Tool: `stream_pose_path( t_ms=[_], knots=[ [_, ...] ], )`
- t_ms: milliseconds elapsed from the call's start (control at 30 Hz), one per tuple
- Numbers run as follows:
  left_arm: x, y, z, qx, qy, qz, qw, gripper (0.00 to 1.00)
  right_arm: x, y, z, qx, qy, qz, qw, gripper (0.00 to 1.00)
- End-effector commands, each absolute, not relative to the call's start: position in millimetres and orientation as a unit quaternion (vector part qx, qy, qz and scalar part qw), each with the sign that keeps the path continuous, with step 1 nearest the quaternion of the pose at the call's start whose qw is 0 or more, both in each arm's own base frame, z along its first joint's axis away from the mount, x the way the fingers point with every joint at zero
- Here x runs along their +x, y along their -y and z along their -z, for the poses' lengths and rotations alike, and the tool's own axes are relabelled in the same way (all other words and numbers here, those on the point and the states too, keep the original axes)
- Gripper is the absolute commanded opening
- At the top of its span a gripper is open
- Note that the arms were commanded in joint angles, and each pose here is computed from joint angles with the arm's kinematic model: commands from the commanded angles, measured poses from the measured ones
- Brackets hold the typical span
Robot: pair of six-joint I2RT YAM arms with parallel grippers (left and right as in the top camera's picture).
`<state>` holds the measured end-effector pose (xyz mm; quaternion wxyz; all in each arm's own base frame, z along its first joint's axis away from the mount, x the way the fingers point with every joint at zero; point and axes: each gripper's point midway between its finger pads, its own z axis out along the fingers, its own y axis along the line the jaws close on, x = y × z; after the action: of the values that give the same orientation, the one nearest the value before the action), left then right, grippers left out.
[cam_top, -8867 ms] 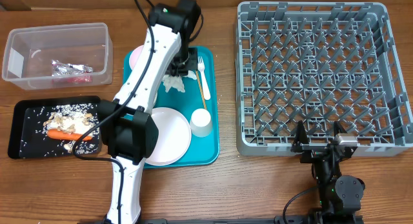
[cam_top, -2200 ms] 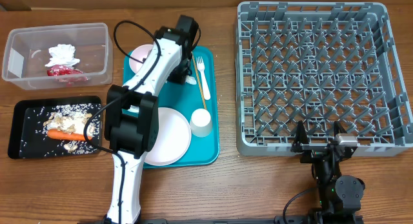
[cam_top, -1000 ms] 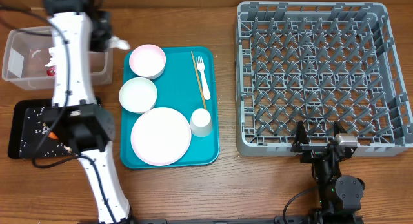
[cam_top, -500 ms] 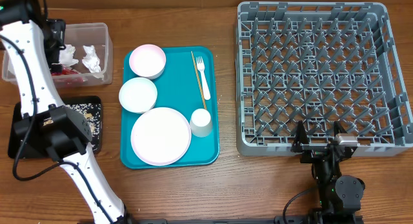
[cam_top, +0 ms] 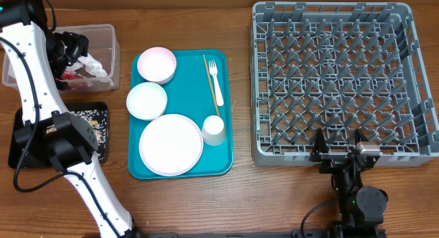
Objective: Sort waste into correct bins and load items into the dishwasher rack
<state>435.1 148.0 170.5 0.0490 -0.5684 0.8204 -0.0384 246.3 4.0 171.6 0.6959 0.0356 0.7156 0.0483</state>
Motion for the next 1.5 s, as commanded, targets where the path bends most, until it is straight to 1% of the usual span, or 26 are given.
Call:
stream_pose_path(
  t_ms=[0,167,300,433,567,667,767,867,967,1100,1300,1467],
  knots=[
    [431,-141,-218,-0.493,-0.862,0.033,0.109,1.00,246,-3,-170,0.039,-0.714,-0.047,0.697,1.00],
    [421,-130,-248,-0.456,-0.878,0.038,0.141,1.00,246,-3,-170,0.039,-0.714,-0.047,0.697,1.00],
    [400,-121,-255,-0.454,-0.881,0.030,0.130,1.00,246,-3,-170,0.039,-0.714,-0.047,0.697,1.00],
    [365,-116,-240,-0.476,-0.876,0.006,0.083,1.00,246,-3,-170,0.039,-0.714,-0.047,0.697,1.00],
    [324,-116,-213,-0.507,-0.861,-0.040,0.023,1.00,246,-3,-170,0.039,-0.714,-0.047,0.697,1.00],
    [312,-110,-196,-0.504,-0.862,-0.046,-0.008,1.00,246,-3,-170,0.039,-0.714,-0.047,0.697,1.00],
    [312,-102,-181,-0.488,-0.871,-0.047,-0.014,1.00,246,-3,-170,0.039,-0.714,-0.047,0.697,1.00],
    [320,-87,-175,-0.452,-0.891,-0.046,-0.002,1.00,246,-3,-170,0.039,-0.714,-0.047,0.697,1.00],
    [341,-57,-181,-0.395,-0.917,-0.036,0.038,1.00,246,-3,-170,0.039,-0.714,-0.047,0.697,1.00],
    [355,-19,-195,-0.336,-0.937,-0.033,0.087,1.00,246,-3,-170,0.039,-0.714,-0.047,0.697,1.00],
    [355,30,-203,-0.250,-0.959,-0.068,0.119,1.00,246,-3,-170,0.039,-0.714,-0.047,0.697,1.00],
    [351,73,-204,-0.190,-0.971,-0.067,0.132,1.00,246,-3,-170,0.039,-0.714,-0.047,0.697,1.00]
  ],
)
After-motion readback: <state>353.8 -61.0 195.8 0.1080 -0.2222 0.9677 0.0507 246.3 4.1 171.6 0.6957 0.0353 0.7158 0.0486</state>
